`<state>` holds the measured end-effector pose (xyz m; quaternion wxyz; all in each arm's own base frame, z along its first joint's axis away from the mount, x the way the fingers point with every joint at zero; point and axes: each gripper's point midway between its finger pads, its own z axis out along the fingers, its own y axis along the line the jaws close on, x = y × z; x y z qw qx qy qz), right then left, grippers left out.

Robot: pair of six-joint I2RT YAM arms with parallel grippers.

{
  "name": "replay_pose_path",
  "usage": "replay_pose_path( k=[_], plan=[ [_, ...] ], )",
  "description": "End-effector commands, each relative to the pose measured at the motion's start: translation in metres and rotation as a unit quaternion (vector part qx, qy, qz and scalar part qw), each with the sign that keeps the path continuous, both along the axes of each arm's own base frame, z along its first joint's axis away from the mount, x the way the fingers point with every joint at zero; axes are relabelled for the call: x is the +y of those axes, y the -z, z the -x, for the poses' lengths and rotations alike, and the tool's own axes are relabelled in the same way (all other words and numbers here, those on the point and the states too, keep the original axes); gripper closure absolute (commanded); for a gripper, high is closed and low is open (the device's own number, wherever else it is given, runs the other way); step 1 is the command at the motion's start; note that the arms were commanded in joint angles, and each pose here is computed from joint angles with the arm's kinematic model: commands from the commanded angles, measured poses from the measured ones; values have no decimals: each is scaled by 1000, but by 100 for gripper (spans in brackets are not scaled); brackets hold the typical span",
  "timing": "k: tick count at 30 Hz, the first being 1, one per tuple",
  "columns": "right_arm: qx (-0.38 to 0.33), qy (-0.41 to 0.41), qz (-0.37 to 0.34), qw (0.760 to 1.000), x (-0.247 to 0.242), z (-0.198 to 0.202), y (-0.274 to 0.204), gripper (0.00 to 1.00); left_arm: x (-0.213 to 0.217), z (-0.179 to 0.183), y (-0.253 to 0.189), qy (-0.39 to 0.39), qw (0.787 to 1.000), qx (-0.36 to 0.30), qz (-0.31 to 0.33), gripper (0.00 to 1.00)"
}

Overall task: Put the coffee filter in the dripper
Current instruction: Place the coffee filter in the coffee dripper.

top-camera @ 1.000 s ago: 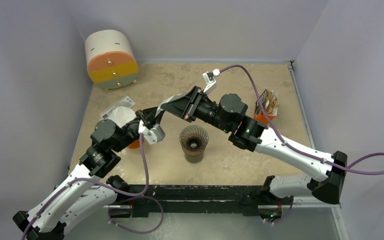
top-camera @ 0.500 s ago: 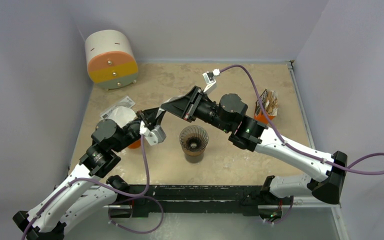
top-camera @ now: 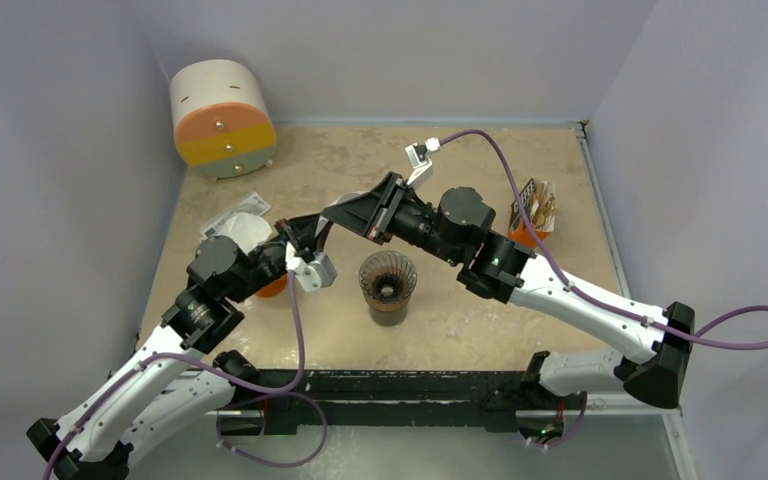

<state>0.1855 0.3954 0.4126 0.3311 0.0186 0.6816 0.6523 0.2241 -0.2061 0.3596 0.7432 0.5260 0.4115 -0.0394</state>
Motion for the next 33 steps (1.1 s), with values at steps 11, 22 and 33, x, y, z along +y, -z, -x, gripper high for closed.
replay_pose_path(
  k=[11,22,33],
  plan=[
    [-18,0,-31,999,-6,5,-24,100,2,3,-36,-1,998,-24,55,100],
    [-15,6,-7,1000,-20,10,7,100,6,-5,-48,-18,987,41,154,100],
    [-15,8,11,1000,-29,15,16,100,7,-3,-46,-19,977,101,186,100]
  ],
)
